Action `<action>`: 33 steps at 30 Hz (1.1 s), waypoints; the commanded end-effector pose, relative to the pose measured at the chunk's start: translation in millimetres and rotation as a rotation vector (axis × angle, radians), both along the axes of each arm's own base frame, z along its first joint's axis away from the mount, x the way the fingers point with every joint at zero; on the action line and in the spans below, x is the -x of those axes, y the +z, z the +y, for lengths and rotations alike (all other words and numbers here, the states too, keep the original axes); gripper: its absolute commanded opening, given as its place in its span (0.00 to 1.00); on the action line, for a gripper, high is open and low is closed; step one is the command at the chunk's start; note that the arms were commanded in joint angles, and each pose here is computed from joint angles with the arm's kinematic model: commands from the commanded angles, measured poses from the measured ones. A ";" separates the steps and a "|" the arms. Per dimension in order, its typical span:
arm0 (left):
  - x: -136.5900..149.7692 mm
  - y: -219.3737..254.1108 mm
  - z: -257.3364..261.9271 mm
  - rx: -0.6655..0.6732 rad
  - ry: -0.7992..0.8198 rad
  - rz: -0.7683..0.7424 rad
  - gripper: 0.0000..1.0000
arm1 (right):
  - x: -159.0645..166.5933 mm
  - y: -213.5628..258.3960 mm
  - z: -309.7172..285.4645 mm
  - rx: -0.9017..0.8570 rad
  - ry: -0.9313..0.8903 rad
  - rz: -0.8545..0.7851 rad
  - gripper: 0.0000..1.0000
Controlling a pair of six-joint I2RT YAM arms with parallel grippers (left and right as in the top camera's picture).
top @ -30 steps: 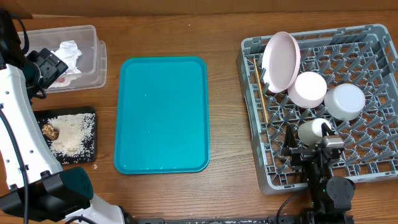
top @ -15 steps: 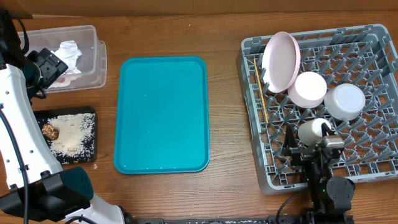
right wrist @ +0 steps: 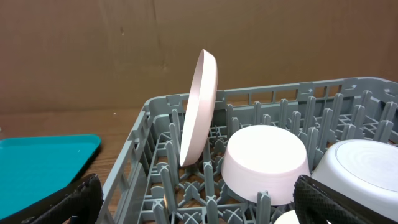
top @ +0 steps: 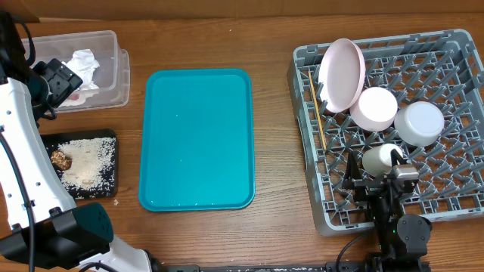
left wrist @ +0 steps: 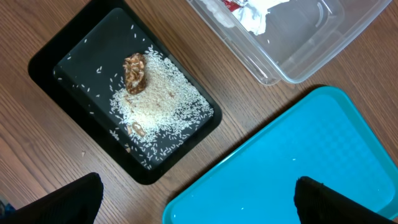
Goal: Sort waste into correct bins and load items into the dishwasher
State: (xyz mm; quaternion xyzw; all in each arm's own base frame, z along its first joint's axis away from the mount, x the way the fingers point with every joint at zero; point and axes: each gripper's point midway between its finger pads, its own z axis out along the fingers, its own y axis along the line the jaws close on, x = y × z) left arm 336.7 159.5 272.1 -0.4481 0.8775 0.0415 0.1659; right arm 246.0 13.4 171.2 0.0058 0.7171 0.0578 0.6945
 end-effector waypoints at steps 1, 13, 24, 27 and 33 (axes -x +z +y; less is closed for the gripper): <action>-0.7 -4.0 -0.7 0.009 0.012 0.009 1.00 | 0.0 -0.7 0.2 -0.004 0.003 -0.008 1.00; 23.5 6.0 -62.6 0.115 -0.144 -0.006 1.00 | 0.0 -0.7 0.2 -0.004 0.003 -0.008 1.00; 39.7 -23.9 -150.8 -0.068 -0.562 -0.409 1.00 | 0.0 -0.7 0.2 -0.004 0.003 -0.008 1.00; 53.8 -47.3 -151.7 -0.096 -0.562 -0.491 1.00 | 0.0 -0.7 0.2 -0.004 0.003 -0.008 1.00; 71.1 -93.2 -157.3 -0.188 -0.647 -0.656 1.00 | 0.0 -0.7 0.2 -0.004 0.003 -0.008 1.00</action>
